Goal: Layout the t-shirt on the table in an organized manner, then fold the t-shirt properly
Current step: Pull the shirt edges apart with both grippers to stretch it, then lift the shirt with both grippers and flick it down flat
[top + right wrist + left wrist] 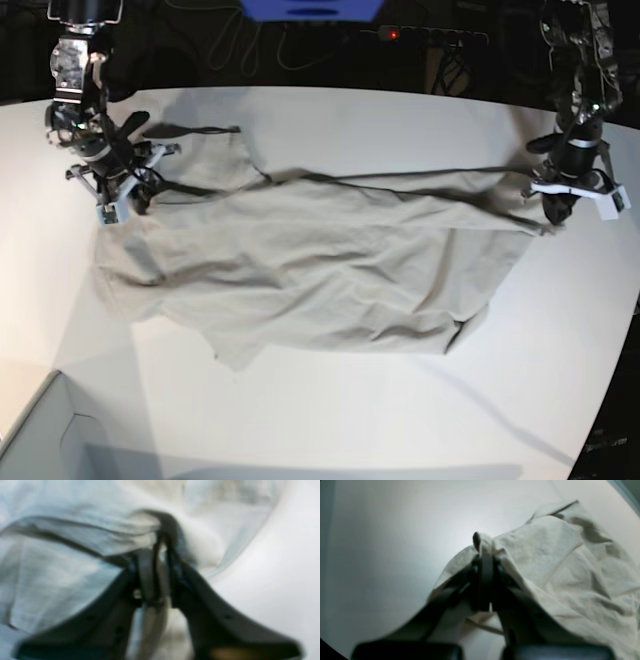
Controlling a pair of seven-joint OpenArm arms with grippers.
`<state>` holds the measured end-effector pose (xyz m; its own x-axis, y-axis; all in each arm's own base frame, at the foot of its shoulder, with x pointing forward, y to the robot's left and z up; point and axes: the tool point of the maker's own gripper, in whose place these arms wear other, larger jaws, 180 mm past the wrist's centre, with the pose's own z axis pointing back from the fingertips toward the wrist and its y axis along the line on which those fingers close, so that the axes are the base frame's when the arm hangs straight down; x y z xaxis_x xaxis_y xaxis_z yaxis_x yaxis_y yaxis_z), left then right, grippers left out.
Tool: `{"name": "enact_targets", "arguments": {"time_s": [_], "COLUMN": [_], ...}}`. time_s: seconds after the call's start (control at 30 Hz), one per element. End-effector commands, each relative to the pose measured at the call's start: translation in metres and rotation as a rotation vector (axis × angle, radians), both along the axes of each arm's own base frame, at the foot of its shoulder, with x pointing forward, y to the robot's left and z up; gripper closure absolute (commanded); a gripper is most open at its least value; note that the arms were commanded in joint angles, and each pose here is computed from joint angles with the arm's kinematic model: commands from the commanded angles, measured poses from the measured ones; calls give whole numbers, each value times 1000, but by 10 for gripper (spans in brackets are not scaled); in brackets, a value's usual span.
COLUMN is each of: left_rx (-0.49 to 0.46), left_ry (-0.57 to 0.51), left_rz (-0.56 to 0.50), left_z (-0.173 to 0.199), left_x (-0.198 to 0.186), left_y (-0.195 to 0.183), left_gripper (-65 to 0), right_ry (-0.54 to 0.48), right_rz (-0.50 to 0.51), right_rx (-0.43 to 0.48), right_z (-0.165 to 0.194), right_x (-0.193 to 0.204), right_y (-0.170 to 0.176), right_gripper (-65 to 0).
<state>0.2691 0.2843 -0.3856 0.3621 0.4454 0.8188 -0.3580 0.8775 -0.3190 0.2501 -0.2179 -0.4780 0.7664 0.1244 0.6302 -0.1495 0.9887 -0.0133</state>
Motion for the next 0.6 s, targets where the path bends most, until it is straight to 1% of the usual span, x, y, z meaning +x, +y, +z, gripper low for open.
{"name": "enact_targets", "arguments": {"time_s": [0.0, 0.07, 0.17, 0.23, 0.37, 0.5, 0.57], "left_rx": [19, 21, 35, 41, 46, 50, 50], "left_ry": [-46, -54, -83, -131, -203, -314, -388], "left_rz": [2, 1, -9, -20, -29, -34, -31], "left_z": [13, 16, 28, 44, 67, 106, 132], "left_x": [6, 7, 14, 27, 49, 81, 101], "left_y": [5, 5, 4, 1, -2, -4, -3], "left_gripper": [0, 0, 0, 0, 0, 0, 0], "right_ry": [65, 59, 5, -46, -182, -322, -385], "right_rz": [13, 15, 31, 44, 71, 85, 86], "right_rx": [-42, -45, -71, -86, -124, -155, -161], "right_z": [-8, -6, 12, 29, 75, 124, 145], "right_x": [-13, -11, 0, 10, 37, 70, 88], "right_y": [-9, -9, -13, -12, -8, -5, -4], "right_gripper": [-4, 0, 0, 0, 0, 0, 0]}}
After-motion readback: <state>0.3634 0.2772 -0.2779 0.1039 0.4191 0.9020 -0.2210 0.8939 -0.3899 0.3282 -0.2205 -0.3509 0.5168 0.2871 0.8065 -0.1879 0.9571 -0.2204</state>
